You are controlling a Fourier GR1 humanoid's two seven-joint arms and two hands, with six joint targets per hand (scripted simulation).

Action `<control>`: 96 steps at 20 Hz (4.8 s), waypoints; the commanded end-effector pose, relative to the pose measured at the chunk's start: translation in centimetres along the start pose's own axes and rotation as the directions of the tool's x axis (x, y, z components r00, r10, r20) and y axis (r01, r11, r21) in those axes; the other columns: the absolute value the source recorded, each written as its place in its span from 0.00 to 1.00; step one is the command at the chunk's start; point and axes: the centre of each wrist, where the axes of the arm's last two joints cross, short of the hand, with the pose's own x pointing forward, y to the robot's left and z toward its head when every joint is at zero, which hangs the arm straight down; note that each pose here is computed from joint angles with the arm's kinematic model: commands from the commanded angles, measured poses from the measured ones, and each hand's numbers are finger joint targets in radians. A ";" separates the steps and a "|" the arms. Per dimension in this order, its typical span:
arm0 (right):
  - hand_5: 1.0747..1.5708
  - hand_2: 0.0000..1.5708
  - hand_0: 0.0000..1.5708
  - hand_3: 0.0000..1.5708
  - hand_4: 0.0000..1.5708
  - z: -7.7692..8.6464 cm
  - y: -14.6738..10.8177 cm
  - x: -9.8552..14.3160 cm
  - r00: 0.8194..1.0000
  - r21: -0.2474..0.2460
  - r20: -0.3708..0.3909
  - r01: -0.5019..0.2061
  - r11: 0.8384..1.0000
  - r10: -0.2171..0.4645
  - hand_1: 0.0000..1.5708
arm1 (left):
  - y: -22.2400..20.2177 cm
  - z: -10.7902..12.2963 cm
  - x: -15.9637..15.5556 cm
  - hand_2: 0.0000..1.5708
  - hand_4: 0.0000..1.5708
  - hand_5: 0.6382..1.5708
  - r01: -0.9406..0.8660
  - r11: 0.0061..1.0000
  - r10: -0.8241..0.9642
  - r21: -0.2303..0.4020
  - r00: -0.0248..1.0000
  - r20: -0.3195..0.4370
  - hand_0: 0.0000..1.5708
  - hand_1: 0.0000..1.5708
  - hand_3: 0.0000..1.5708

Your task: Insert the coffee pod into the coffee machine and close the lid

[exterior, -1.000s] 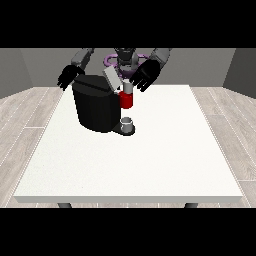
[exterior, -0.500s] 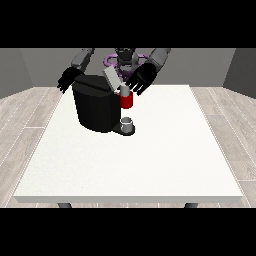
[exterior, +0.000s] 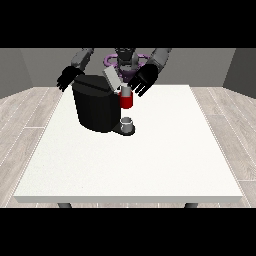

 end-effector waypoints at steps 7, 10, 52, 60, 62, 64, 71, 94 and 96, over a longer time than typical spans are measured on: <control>1.00 0.00 0.00 0.00 0.23 -0.3 0.1 -1.0 1.000 -0.027 -0.002 -0.006 1.000 0.006 0.00 | 0.1 -0.9 2.2 0.81 0.31 1.00 0.009 1.000 -0.009 -0.026 1.000 0.018 0.78 0.78 0.74; 1.00 0.00 0.00 0.00 0.24 -0.8 -0.5 0.7 1.000 -0.031 -0.009 -0.006 1.000 0.006 0.00 | 0.0 0.1 -0.4 0.79 0.29 1.00 -0.002 0.999 0.003 -0.033 1.000 0.020 0.77 0.77 0.72; 1.00 0.00 0.00 0.00 0.27 3.7 -0.2 -3.6 0.996 -0.067 -0.082 0.024 0.997 -0.029 0.00 | -3.6 1.0 -1.7 0.00 0.00 1.00 0.021 0.982 -0.028 -0.190 0.999 -0.033 0.00 0.00 0.00; 1.00 0.00 0.00 0.00 0.23 4.7 -4.4 -3.7 0.990 -0.054 -0.127 -0.074 0.996 0.067 0.00 | -11.5 4.3 -5.7 0.00 0.17 1.00 -0.535 0.841 0.525 -0.083 0.843 -0.119 0.00 0.00 0.00; 1.00 0.00 0.00 0.00 0.25 4.8 -3.9 -3.4 0.990 -0.028 -0.128 -0.056 0.998 0.052 0.00 | -13.0 5.9 -7.3 0.00 0.00 1.00 -0.596 0.799 0.586 -0.075 0.801 -0.123 0.00 0.00 0.00; 1.00 0.00 0.00 0.00 0.24 5.3 -3.4 -3.4 0.993 0.027 -0.118 -0.014 1.000 0.018 0.00 | -14.7 7.4 -8.5 0.00 0.00 1.00 -0.643 0.762 0.628 -0.069 0.762 -0.159 0.00 0.00 0.00; 1.00 0.00 0.00 0.00 0.00 2.2 -4.8 0.7 0.992 0.062 -0.107 -0.062 0.996 0.069 0.00 | -21.2 10.5 -7.7 0.00 0.14 1.00 -0.769 0.636 0.736 -0.064 0.630 -0.247 0.00 0.00 0.00; 1.00 0.00 0.00 0.00 0.00 -2.0 -5.6 -0.4 0.986 0.116 -0.136 -0.076 0.990 0.092 0.00 | -20.0 15.5 -5.6 0.00 0.00 1.00 -0.865 0.498 0.851 -0.065 0.502 -0.157 0.00 0.00 0.00; 1.00 0.00 0.00 0.00 0.00 -3.1 -2.3 0.9 0.997 0.153 -0.042 -0.065 0.986 0.072 0.00 | -16.7 14.2 -6.5 0.00 0.00 1.00 -0.852 0.523 0.850 0.011 0.521 -0.076 0.00 0.00 0.00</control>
